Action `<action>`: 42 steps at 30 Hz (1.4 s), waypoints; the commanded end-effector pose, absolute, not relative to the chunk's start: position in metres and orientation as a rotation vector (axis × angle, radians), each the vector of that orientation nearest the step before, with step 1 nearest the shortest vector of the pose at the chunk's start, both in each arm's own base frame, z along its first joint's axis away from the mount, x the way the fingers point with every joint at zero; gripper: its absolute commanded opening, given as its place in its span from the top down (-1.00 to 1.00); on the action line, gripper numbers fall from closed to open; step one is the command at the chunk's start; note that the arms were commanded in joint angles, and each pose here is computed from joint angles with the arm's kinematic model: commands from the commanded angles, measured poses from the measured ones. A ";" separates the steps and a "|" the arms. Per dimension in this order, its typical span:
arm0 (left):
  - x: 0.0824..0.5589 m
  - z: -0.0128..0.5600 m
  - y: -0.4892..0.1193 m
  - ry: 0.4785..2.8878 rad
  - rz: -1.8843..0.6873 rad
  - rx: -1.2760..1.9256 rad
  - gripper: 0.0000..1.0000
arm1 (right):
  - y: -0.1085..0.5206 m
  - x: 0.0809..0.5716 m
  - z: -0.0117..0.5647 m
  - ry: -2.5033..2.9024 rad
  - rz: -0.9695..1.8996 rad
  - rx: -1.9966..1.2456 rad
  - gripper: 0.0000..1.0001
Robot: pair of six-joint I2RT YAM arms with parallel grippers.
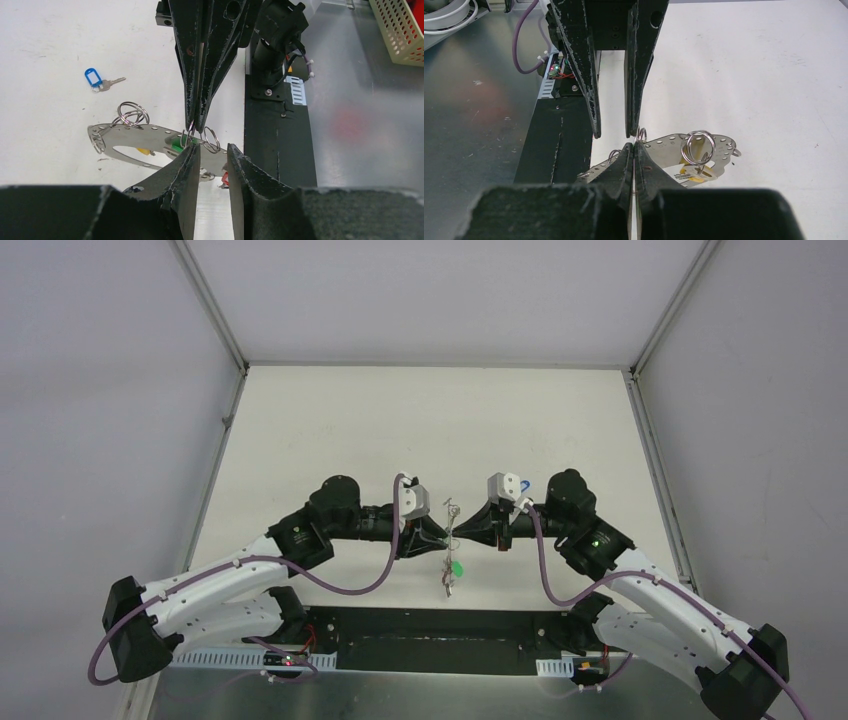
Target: Put the keys on the keyring
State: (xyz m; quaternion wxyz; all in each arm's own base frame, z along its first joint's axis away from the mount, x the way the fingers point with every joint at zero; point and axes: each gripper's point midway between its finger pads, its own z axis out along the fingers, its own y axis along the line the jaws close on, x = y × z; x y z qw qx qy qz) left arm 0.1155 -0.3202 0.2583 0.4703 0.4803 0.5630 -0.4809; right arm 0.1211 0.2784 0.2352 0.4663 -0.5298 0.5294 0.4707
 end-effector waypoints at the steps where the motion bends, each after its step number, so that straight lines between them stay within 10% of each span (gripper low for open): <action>1: 0.129 0.285 -0.321 1.289 -1.118 1.126 0.43 | 0.281 0.121 0.263 1.176 1.148 -1.285 1.00; 27: 0.136 0.288 -0.319 1.245 -1.045 1.145 0.21 | 0.283 0.121 0.263 1.178 1.156 -1.291 1.00; 42: 0.134 0.283 -0.327 1.234 -1.094 1.151 0.63 | 0.283 0.120 0.263 1.178 1.162 -1.293 1.00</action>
